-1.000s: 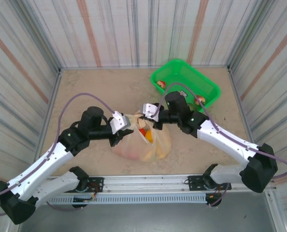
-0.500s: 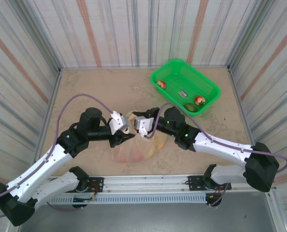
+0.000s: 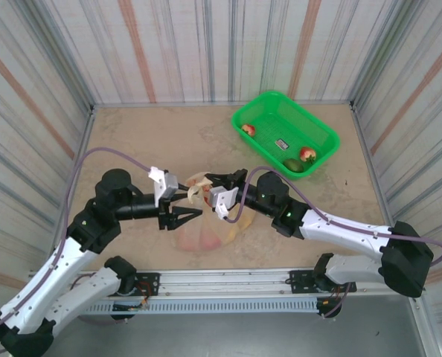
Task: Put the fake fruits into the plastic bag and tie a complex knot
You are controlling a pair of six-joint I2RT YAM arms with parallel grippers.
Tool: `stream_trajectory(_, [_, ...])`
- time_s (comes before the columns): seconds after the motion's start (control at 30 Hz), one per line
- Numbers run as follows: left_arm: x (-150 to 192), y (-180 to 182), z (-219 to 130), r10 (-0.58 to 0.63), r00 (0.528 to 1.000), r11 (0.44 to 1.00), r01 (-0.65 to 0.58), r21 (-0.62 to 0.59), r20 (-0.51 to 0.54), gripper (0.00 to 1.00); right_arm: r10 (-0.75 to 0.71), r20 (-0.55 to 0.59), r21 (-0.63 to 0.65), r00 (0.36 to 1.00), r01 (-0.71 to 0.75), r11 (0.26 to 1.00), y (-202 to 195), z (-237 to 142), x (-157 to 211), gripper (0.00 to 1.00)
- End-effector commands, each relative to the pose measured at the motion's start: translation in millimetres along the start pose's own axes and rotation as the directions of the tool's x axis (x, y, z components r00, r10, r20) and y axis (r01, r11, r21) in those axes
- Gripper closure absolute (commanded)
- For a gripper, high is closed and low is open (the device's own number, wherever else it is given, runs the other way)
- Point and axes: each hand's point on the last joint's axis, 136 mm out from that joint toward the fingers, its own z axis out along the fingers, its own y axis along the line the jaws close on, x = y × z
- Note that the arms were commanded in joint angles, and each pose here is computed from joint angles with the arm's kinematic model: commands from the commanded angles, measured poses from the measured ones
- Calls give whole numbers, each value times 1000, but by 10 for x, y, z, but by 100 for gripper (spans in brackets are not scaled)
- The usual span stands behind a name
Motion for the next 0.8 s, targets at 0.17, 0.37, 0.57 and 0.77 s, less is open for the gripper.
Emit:
stream_trajectory(0.17, [-590, 4, -117, -189, 975, 973, 170, 153, 119, 39, 4, 38, 32, 999, -6, 999, -128, -76, -93, 100])
stream_trajectory(0.37, [-760, -45, -27, -207, 972, 944, 166, 286, 116, 36, 22, 35, 23, 999, -23, 999, -135, -69, -79, 100])
stream_trajectory(0.57, [-726, 47, -106, -145, 982, 983, 130, 128, 118, 34, 42, 33, 5, 999, -42, 999, -154, -80, -73, 100])
stream_trajectory(0.77, [-224, 142, -42, -284, 959, 956, 285, 76, -24, 45, 51, 42, 8, 998, -51, 999, -192, -94, -103, 100])
